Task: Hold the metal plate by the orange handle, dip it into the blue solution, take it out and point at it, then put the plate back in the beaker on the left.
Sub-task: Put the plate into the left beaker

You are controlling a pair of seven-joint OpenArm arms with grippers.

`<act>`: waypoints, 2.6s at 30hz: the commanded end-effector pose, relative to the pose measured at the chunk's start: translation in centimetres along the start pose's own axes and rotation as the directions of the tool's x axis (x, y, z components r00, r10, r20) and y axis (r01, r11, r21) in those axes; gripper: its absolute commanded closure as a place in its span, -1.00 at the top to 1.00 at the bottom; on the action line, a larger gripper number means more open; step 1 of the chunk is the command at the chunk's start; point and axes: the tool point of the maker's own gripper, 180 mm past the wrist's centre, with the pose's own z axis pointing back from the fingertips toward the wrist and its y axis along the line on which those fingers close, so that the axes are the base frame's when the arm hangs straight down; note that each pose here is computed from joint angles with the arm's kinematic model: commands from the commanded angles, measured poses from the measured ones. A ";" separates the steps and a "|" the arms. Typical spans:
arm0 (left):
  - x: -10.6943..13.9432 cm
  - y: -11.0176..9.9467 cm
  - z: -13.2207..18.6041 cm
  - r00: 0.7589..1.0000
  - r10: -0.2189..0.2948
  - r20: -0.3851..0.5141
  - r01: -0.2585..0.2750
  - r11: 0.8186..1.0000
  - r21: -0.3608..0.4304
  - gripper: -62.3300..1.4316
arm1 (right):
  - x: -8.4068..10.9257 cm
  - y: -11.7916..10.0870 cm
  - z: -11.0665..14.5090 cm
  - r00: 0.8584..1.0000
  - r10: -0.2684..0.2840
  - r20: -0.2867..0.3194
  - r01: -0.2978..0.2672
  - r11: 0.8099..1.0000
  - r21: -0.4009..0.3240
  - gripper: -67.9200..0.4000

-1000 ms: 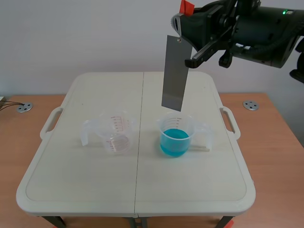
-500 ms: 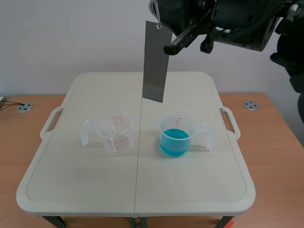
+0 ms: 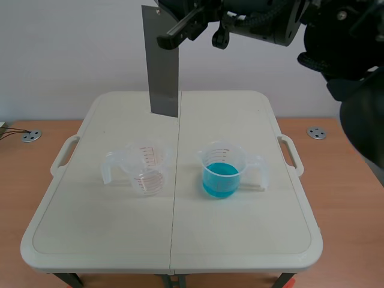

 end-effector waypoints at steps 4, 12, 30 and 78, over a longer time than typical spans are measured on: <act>-0.7 -0.8 0.0 1.000 0.009 -0.010 -0.009 1.000 -0.021 -0.90 | 0.0 -0.1 -1.5 1.000 -0.016 0.023 0.015 1.000 0.011 -0.95; -0.6 -1.0 -0.6 0.983 -0.184 -0.012 0.183 0.982 -0.052 -0.90 | -2.1 0.3 -3.4 0.997 -0.073 0.014 0.073 0.997 0.022 -0.95; -2.1 -0.5 -0.9 0.944 -0.310 -0.112 0.304 0.950 -0.067 -0.90 | -5.4 2.5 -6.0 0.989 -0.143 -0.029 0.145 0.987 0.064 -0.95; -8.5 -6.2 -0.4 0.979 -0.020 -0.205 -0.001 0.995 -0.102 -0.90 | -9.3 4.0 -6.3 0.983 -0.133 -0.128 0.145 0.985 0.092 -0.95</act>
